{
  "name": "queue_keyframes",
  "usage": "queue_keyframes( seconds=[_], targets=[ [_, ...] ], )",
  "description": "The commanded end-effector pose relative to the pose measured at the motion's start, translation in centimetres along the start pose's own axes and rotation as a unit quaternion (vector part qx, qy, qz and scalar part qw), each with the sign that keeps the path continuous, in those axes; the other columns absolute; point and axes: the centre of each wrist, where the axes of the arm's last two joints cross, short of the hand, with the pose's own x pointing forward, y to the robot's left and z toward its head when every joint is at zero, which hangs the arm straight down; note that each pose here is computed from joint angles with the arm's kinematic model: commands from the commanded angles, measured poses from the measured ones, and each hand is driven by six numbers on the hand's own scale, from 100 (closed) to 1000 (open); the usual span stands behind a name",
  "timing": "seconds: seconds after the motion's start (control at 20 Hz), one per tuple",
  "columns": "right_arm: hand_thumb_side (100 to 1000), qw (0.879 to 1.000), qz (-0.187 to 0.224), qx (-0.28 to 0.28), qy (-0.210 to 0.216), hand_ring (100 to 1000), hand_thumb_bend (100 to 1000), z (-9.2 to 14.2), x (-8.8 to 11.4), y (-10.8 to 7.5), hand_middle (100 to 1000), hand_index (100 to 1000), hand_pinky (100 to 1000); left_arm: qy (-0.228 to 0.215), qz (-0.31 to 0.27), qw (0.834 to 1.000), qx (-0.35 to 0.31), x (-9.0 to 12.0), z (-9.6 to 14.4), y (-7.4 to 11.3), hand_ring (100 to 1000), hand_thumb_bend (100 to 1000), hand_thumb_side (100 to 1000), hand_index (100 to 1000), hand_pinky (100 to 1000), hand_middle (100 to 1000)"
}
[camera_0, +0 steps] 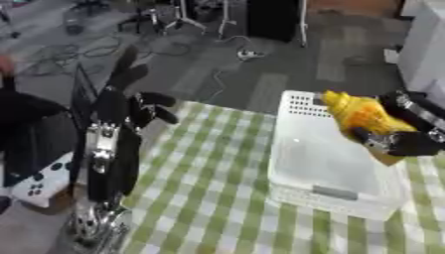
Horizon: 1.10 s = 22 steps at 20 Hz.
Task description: Pick up objects on the table and place them in the box.
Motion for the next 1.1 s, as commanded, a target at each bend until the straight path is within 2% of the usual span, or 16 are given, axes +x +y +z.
queue_keyframes(
  seconds=[0.05,0.4,0.6,0.75,0.8,0.85,0.9,0.95,1.0,1.05,1.1],
  targets=[
    [175,0.999,0.023,-0.030,-0.013,100,229,0.0,1.2,-2.7,100,144,100,-0.020,0.002,1.000,-0.008,0.7,-0.8,-0.3,595,277,775,824,453,1000],
    [224,0.997,0.042,-0.068,-0.015,100,210,0.4,1.1,-3.9,100,146,100,-0.029,0.005,0.999,-0.014,0.9,-1.3,-0.6,594,274,778,825,449,1000],
    [295,0.987,0.074,-0.137,-0.030,100,176,0.9,0.8,-4.6,100,152,100,-0.032,0.005,0.999,-0.015,0.9,-1.4,-0.6,594,273,777,826,448,1000],
    [396,0.975,0.110,-0.187,-0.042,100,132,1.3,0.4,-4.9,100,173,100,-0.033,0.005,0.999,-0.015,1.0,-1.4,-0.6,594,272,778,826,447,1000],
    [384,0.972,0.121,-0.197,-0.044,100,137,1.3,0.2,-4.8,100,168,100,-0.033,0.005,0.999,-0.015,1.0,-1.4,-0.6,594,272,778,826,447,1000],
    [513,0.969,0.132,-0.204,-0.045,100,108,1.4,0.1,-4.8,140,284,100,-0.033,0.005,0.999,-0.016,1.0,-1.4,-0.6,594,272,778,826,448,1000],
    [605,0.966,0.142,-0.209,-0.047,256,222,1.5,-0.1,-4.7,331,418,100,-0.033,0.005,0.999,-0.016,1.0,-1.4,-0.6,594,272,778,826,448,1000],
    [785,0.965,0.151,-0.210,-0.050,438,451,1.6,-0.3,-4.6,490,571,100,-0.033,0.004,0.999,-0.016,1.0,-1.4,-0.6,594,272,778,826,448,1000],
    [816,0.964,0.158,-0.210,-0.051,468,492,1.6,-0.5,-4.5,518,599,100,-0.033,0.004,0.999,-0.016,1.0,-1.4,-0.6,594,272,778,826,448,1000],
    [952,0.963,0.164,-0.206,-0.051,645,616,1.7,-0.7,-4.3,698,755,333,-0.034,0.004,0.999,-0.016,1.0,-1.4,-0.6,594,272,778,826,448,1000],
    [996,0.964,0.170,-0.199,-0.051,748,691,1.8,-0.9,-4.2,790,831,469,-0.034,0.004,0.999,-0.016,1.0,-1.4,-0.6,594,271,778,826,448,1000]
  ],
)
